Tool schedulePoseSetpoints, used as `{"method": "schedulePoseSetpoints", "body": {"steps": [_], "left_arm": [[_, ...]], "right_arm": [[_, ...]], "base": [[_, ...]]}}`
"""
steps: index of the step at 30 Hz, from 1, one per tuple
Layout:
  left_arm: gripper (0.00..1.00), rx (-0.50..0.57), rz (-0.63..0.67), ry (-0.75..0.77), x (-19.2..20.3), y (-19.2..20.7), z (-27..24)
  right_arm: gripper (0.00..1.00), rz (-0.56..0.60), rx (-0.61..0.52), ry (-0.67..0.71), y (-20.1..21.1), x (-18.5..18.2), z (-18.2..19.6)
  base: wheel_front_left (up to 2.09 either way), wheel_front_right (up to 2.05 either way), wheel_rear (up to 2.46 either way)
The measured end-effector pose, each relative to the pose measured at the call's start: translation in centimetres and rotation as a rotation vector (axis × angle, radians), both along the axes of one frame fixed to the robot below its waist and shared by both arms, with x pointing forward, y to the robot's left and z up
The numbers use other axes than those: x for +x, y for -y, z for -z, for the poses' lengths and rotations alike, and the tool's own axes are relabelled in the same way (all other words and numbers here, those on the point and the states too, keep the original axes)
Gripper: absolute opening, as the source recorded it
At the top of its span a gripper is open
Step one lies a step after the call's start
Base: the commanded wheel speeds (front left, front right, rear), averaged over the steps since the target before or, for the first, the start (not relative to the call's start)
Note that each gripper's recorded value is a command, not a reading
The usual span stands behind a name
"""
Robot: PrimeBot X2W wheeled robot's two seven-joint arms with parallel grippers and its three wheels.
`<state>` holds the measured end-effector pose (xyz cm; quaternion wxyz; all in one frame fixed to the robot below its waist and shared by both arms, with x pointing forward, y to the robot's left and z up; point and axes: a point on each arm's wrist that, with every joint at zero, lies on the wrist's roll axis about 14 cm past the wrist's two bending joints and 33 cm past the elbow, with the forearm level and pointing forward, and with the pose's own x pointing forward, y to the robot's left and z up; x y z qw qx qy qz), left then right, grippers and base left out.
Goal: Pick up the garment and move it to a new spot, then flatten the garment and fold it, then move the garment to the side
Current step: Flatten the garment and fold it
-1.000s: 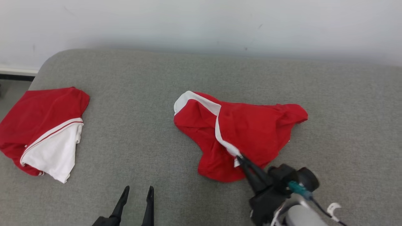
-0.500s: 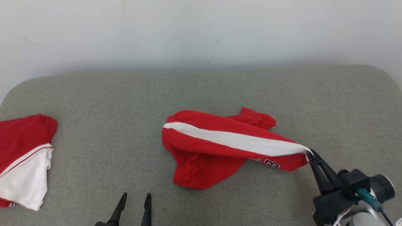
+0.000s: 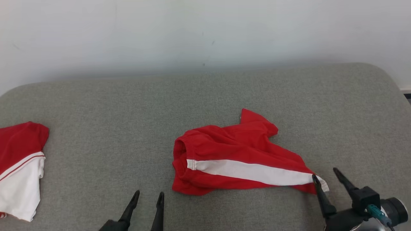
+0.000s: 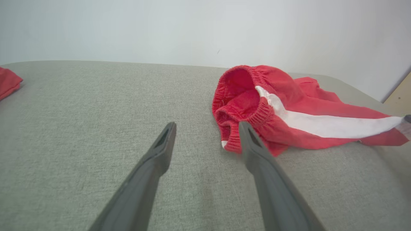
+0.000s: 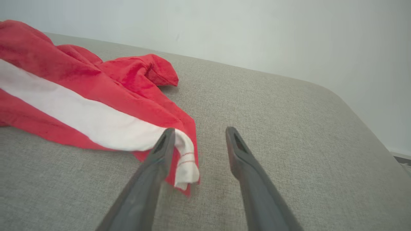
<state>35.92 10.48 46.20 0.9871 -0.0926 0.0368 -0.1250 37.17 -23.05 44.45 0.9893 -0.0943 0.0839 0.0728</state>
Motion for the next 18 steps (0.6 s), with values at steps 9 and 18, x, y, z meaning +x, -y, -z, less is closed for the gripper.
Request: {"method": "schedulePoseSetpoints", "body": {"steps": [9,18], "left_arm": [[1.00,-0.074,0.154,-0.008,3.4,5.2,-0.5],[1.00,-0.115,0.195,-0.070,7.2,7.4,0.7]], "right_arm": [[1.00,-0.006,0.050,0.040,-1.5,1.4,-0.8],[1.00,0.028,0.079,0.016,-1.2,1.5,0.1]], "base": [[0.00,0.00,0.00],[0.00,0.00,0.00]]}}
